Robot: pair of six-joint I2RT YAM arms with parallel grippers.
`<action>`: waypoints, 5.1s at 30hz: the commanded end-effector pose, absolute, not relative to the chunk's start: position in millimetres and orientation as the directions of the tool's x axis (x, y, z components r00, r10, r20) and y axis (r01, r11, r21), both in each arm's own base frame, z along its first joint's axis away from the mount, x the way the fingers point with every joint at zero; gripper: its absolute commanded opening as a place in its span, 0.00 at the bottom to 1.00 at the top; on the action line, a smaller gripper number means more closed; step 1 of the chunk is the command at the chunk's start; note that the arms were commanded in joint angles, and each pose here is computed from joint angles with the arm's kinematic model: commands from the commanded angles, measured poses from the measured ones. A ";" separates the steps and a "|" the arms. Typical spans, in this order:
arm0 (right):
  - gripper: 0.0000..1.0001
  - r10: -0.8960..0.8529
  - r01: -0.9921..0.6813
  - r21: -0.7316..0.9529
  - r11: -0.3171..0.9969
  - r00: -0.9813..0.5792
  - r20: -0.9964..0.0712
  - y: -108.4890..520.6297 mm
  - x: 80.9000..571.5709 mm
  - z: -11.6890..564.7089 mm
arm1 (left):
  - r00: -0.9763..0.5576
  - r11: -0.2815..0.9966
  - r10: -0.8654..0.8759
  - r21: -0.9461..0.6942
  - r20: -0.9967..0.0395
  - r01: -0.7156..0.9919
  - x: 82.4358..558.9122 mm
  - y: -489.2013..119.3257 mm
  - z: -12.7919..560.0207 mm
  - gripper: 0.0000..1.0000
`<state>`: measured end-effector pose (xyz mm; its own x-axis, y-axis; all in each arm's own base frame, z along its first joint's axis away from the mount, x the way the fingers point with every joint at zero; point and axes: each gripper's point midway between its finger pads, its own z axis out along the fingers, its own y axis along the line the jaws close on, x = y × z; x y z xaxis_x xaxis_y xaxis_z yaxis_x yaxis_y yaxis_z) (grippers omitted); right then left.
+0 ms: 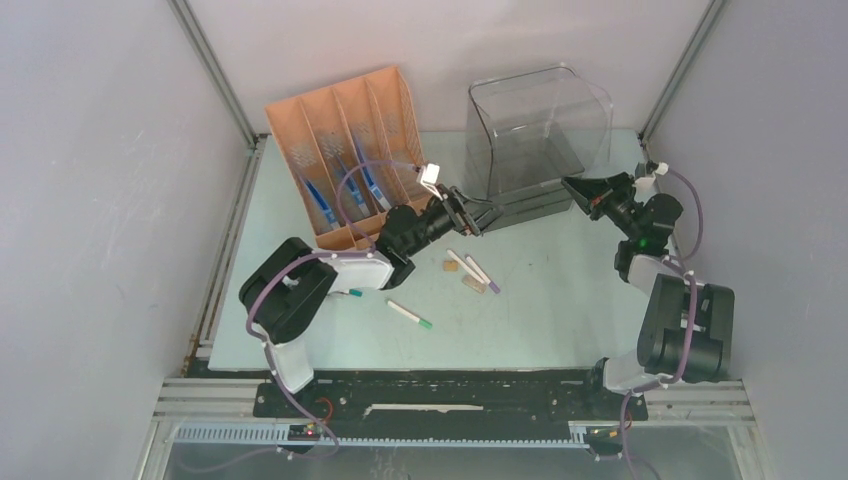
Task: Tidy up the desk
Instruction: Open the drawer in the storage box, then pick up the stationery from the center of the board.
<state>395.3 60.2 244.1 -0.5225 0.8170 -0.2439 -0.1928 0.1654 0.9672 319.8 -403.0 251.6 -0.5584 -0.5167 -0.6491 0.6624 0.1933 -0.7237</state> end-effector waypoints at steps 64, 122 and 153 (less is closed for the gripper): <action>0.84 0.401 -0.638 0.504 0.582 -0.315 -0.861 20.3 321.3 313.2 | -0.542 0.001 -0.494 -0.624 -0.680 0.781 310.2 -377.2 360.2 0.00; 0.21 0.493 -0.622 0.660 0.422 -0.453 -0.743 44.5 350.8 340.7 | -0.297 0.737 -0.368 -0.471 -0.881 0.484 290.4 -220.9 241.0 1.00; 0.21 0.491 -0.607 0.676 0.418 -0.475 -0.730 44.1 353.5 327.9 | -0.537 0.795 0.252 -0.144 -0.805 0.590 325.7 -299.9 82.7 0.87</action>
<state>350.6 44.4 328.8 -0.4937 0.4986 -0.7125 -0.5932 0.4060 0.6952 306.5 -292.5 78.5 -0.5552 0.2212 -0.8017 0.5905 0.7837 -0.1927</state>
